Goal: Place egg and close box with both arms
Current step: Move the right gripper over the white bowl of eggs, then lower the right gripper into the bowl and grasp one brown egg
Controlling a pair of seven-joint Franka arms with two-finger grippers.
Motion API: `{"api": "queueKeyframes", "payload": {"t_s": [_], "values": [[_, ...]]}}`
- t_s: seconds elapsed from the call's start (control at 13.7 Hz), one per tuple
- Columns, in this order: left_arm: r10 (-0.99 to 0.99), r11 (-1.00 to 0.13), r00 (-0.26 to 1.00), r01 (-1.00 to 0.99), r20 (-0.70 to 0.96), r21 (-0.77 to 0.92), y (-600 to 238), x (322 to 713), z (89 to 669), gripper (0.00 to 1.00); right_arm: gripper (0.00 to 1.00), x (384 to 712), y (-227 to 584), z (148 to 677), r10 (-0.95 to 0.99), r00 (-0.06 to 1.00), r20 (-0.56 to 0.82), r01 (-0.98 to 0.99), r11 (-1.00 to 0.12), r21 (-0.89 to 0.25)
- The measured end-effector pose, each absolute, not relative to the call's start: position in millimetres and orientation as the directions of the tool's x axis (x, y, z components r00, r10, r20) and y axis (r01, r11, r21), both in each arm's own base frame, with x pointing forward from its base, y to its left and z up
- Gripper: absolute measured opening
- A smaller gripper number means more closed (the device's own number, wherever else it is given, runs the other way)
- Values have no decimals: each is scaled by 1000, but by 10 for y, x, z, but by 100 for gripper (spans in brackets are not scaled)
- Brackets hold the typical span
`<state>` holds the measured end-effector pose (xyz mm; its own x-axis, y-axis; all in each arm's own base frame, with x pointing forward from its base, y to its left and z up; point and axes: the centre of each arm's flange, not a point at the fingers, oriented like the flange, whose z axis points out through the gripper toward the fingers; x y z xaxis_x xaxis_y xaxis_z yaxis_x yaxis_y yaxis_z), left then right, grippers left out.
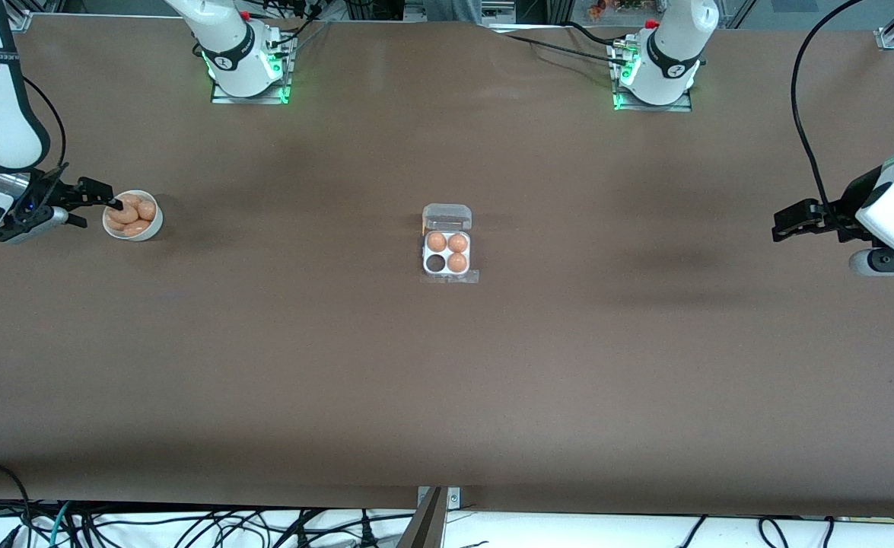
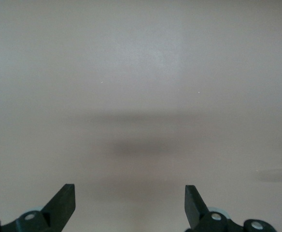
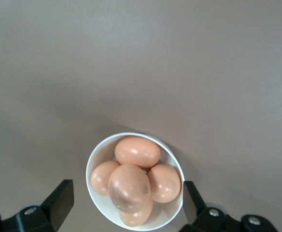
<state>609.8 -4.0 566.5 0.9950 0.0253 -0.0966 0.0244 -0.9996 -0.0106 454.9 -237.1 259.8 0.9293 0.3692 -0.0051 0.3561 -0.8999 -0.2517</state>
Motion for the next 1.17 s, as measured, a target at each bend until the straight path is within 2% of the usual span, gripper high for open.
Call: {"api": "queueKeyframes", "payload": {"t_s": [0.44,0.58,0.73,0.8,0.88,1.1,1.17], "values": [[25,-1000,995,24,-97,-11,-40,6098,5665,100,97,4401,-2454,2396,384,923,0,368,-884,-290],[25,-1000,995,25,-97,-11,-40,6098,5665,100,92,4396,-2451,2359,388,922,-2,370,-881,-295],[25,-1000,995,25,-97,-11,-40,6098,5665,100,78,4394,-2450,2349,388,921,-2,370,-880,-297],[25,-1000,995,25,-97,-11,-40,6098,5665,100,78,4393,-2450,2344,389,921,-3,370,-880,-297],[25,-1000,995,25,-97,-11,-40,6098,5665,100,73,4392,-2450,2339,389,921,-4,370,-880,-298],[25,-1000,995,25,-97,-11,-40,6098,5665,100,70,4393,-2451,2337,389,921,-4,370,-880,-298],[26,-1000,995,25,-97,-11,-37,6098,5665,100,66,4395,-2451,2339,389,921,-4,370,-880,-297]]}}
